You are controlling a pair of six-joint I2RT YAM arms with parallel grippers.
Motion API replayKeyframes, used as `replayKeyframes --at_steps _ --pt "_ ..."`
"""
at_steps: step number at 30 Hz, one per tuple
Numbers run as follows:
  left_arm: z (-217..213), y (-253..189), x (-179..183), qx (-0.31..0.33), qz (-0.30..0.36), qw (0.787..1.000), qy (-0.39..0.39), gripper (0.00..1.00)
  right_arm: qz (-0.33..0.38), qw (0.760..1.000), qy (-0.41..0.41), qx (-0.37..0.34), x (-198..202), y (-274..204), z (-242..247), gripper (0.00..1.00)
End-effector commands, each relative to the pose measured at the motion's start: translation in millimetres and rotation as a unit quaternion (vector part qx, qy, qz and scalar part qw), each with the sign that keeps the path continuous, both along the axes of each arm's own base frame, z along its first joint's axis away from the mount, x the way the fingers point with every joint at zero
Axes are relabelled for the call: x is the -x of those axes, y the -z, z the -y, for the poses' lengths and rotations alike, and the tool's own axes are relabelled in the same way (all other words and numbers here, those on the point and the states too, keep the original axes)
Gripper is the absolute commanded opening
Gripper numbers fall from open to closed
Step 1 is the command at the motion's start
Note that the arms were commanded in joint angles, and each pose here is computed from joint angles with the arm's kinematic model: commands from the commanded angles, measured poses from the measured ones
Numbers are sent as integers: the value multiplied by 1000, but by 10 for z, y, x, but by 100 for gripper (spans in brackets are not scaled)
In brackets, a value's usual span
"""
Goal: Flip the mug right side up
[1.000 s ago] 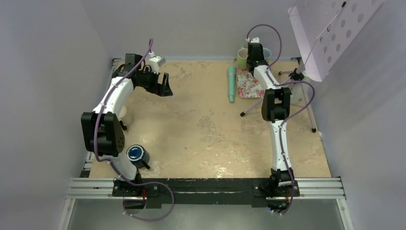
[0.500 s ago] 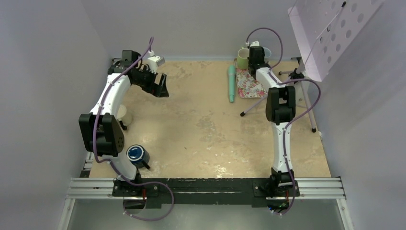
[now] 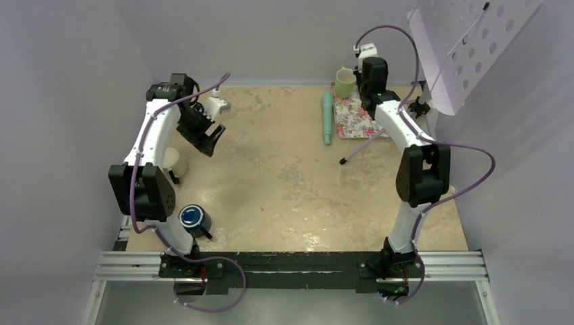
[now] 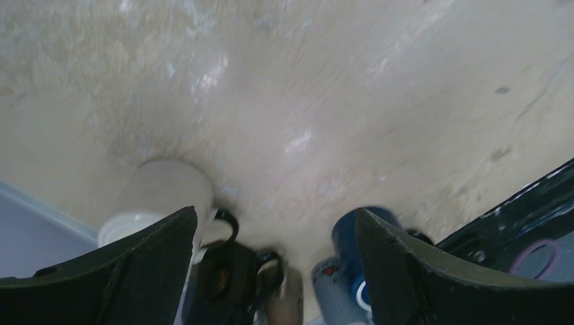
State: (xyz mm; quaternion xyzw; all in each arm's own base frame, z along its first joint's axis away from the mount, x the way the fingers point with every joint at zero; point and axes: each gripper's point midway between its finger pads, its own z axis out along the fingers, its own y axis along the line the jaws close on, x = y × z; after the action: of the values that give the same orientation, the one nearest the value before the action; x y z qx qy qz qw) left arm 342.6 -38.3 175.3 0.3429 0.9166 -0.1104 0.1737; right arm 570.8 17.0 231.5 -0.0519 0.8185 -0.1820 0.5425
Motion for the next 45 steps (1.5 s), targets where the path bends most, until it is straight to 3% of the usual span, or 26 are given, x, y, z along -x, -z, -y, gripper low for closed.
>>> replayKeyframes --at_steps 1,5,8,10,13,14,19,23,28,30,33,39,45 --pt "-674 -161 371 -174 -19 983 47 89 -20 996 -85 -17 292 62 -606 37" --pt "-880 -19 481 -236 -17 961 143 87 -33 991 -133 -4 543 134 -942 42" --pt "-807 115 489 -235 17 942 237 84 -63 984 -166 -25 674 246 -1120 43" --pt "-775 300 470 -242 50 914 322 85 -83 979 -179 -41 782 295 -1197 46" --pt "-981 552 359 -315 65 855 407 84 -94 976 -191 -43 949 275 -1266 49" --pt "-1044 605 305 -336 66 839 423 83 -94 976 -194 -43 996 249 -1278 49" --pt "-1349 697 124 -342 60 808 476 79 -86 975 -197 -61 1184 80 -1305 51" --pt "-1421 811 77 -340 71 762 546 79 -77 972 -207 -83 1314 -57 -1344 51" --pt "-1433 938 97 -325 56 737 590 79 -65 970 -214 -94 1427 -190 -1338 51" --pt "-1353 941 -31 -320 90 738 587 80 -61 968 -220 -100 1466 -226 -1354 51" --pt "-1258 875 -353 -318 150 764 540 81 -59 965 -230 -108 1515 -253 -1379 51" --pt "-1369 912 -694 -341 165 799 467 80 -56 964 -236 -111 1587 -281 -1369 51" --pt "-1199 972 -779 -317 159 836 419 80 -59 959 -253 -117 1596 -277 -1438 50"
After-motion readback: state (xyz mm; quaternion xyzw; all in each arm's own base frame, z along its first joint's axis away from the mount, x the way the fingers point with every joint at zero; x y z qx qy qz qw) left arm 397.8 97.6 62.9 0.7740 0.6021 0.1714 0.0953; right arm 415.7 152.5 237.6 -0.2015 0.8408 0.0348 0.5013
